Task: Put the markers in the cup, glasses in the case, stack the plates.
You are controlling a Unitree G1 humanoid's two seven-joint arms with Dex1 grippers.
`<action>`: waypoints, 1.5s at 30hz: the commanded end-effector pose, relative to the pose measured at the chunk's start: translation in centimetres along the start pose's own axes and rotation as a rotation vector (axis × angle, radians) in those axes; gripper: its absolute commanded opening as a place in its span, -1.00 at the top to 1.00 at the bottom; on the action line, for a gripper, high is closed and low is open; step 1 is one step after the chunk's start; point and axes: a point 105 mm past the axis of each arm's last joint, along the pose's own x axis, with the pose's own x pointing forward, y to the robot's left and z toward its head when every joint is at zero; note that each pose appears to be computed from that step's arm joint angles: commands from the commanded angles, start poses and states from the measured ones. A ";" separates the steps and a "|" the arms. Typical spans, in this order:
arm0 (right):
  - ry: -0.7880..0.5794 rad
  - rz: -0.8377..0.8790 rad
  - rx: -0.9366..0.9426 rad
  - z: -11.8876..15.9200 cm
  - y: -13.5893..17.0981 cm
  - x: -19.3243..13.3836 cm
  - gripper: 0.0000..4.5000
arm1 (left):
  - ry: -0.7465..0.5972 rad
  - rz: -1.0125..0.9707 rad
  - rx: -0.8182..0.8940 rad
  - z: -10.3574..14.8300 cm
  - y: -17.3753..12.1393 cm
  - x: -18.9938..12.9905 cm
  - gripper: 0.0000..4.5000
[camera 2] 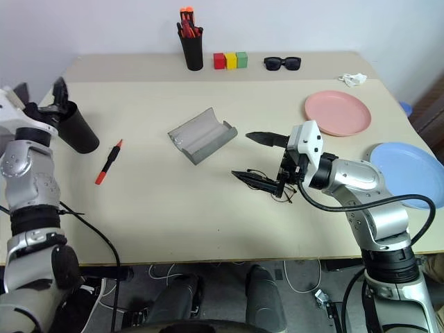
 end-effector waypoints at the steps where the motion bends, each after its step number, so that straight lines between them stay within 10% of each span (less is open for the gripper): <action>1: -0.016 -0.017 -0.047 1.0 -0.5 -0.4 -1.00 | 0.153 -0.169 -0.036 0.1 -3.3 -0.4 -0.96; 19: 0.003 -0.003 -0.057 0.6 -0.4 -0.8 -1.00 | 0.796 -0.168 0.095 -5.9 -3.6 -2.4 -0.96; 42: -0.010 -0.054 -0.047 0.5 -0.4 -0.6 -1.00 | 1.023 -0.145 0.131 -10.2 -1.4 -1.5 -0.96; 45: -0.007 -0.060 -0.049 0.5 -0.5 -0.7 -1.00 | 1.044 -0.141 0.095 -10.5 -1.5 -1.8 -0.58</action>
